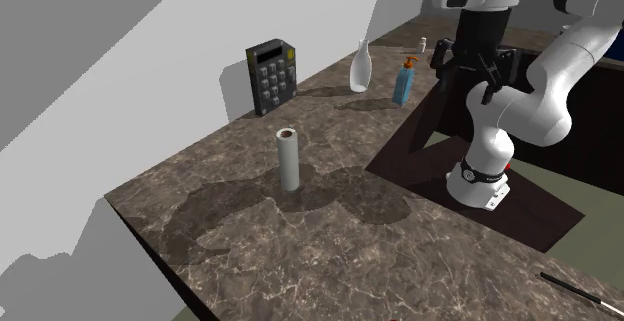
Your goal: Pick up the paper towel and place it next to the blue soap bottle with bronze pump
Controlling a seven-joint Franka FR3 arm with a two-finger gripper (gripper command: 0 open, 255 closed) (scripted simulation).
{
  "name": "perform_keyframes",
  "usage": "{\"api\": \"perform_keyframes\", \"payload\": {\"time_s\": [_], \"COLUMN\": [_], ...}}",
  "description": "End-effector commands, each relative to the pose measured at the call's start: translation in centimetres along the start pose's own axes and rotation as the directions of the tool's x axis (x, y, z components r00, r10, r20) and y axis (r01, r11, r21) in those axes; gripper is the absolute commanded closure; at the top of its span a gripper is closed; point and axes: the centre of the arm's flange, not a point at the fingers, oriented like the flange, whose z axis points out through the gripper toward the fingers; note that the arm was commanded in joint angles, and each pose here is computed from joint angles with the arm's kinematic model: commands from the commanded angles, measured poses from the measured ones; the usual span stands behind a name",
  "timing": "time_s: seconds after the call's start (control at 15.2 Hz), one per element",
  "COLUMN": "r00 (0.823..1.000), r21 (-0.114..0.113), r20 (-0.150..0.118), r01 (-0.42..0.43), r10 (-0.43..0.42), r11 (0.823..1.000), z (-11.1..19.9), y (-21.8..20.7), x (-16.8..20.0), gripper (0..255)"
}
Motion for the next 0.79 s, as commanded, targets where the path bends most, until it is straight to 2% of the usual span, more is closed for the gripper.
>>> {"api": "perform_keyframes", "payload": {"time_s": [0.0, 0.73], "r00": [1.000, 1.000], "r21": [0.000, -0.057], "r20": [0.000, -0.015], "r01": [0.000, -0.028], "r10": [0.000, 0.027], "r11": [1.000, 0.998], "z": [0.0, 5.3], "y": [0.0, 9.5], "x": [0.0, 8.4], "gripper": [0, 0]}}
